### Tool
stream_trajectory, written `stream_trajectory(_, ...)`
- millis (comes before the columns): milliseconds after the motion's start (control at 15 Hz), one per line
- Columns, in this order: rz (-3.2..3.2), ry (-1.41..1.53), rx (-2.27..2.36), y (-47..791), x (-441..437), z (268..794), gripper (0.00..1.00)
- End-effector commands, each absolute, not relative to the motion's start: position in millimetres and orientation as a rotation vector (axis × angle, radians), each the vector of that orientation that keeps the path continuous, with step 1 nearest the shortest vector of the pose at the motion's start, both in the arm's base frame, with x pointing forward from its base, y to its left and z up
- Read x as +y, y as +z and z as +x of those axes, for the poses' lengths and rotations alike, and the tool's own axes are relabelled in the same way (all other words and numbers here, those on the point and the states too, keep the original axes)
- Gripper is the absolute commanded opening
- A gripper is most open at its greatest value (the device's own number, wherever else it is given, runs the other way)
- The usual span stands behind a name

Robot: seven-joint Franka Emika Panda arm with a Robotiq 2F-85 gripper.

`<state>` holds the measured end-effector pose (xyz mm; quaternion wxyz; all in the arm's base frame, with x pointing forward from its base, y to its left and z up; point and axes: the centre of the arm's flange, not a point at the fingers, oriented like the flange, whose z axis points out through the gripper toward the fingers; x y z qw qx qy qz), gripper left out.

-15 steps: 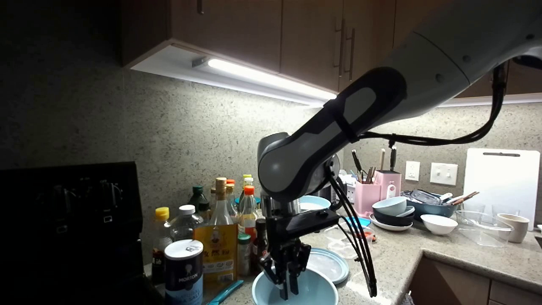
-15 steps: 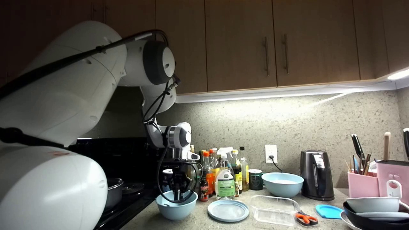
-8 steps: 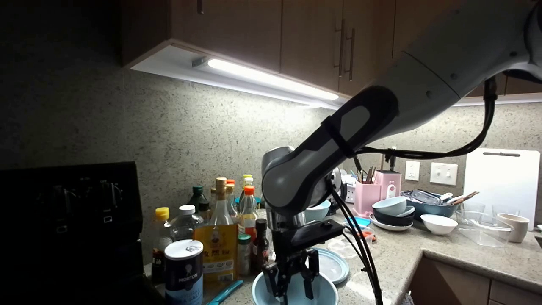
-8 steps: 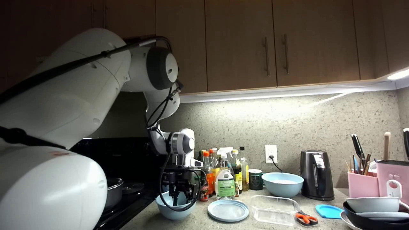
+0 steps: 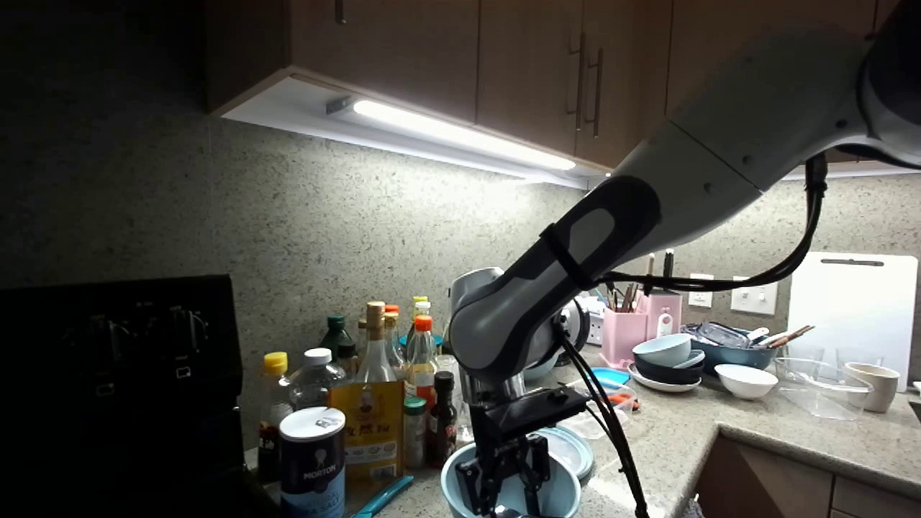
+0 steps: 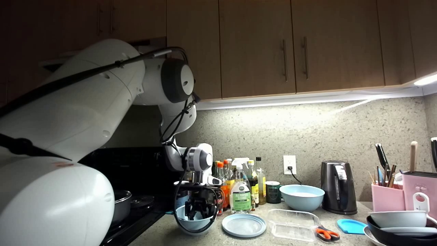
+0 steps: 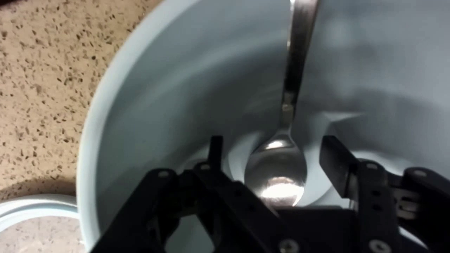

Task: Put the spoon on the blue plate

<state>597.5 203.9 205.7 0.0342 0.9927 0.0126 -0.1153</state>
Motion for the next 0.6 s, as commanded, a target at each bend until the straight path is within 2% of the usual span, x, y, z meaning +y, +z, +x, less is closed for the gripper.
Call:
stream_trajectory(0, 3.065, -0.381, -0.013, 204, 204, 602, 0.4)
stream_trajectory(200, 3.064, -0.36, -0.002, 208, 208, 603, 0.21)
stream_trajectory(267, 3.063, -0.352, 0.002, 210, 210, 602, 0.18)
stream_trajectory(533, 3.061, -0.32, 0.038, 224, 222, 594, 0.18)
